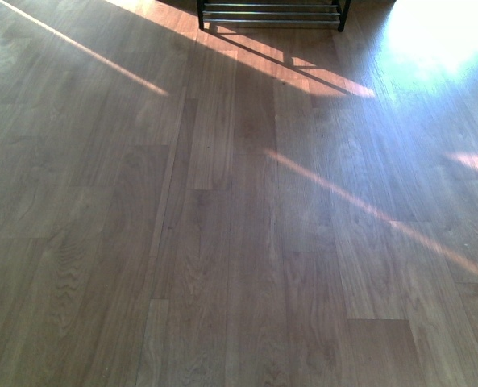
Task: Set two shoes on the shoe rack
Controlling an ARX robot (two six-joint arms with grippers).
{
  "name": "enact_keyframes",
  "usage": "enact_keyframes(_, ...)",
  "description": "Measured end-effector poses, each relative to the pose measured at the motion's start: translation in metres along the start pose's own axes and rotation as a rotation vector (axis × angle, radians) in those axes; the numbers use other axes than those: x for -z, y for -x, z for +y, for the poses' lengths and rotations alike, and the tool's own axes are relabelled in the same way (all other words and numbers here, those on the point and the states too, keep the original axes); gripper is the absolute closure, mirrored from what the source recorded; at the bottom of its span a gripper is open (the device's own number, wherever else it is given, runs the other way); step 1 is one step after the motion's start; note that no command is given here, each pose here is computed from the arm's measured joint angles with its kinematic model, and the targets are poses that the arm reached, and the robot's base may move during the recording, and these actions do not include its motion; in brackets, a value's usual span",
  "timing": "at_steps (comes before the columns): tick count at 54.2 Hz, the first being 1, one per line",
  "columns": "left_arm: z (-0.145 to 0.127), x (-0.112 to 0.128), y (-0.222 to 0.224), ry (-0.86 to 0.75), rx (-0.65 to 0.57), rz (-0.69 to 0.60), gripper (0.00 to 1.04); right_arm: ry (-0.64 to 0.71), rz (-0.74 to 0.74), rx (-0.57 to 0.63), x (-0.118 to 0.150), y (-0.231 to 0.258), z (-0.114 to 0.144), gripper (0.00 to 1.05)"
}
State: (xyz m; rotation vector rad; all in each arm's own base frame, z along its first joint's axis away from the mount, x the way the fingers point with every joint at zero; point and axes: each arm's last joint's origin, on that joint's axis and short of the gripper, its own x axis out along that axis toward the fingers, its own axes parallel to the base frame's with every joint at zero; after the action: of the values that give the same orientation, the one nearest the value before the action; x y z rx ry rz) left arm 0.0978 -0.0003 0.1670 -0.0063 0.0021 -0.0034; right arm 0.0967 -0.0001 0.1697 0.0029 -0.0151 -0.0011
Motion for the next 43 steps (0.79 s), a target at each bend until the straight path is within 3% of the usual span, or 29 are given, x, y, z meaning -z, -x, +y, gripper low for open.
enact_keyframes(43, 0.0, 0.0, 0.0, 0.0, 0.0, 0.0, 0.09, 0.0, 0.0, 0.0, 0.0, 0.0, 0.0, 0.09)
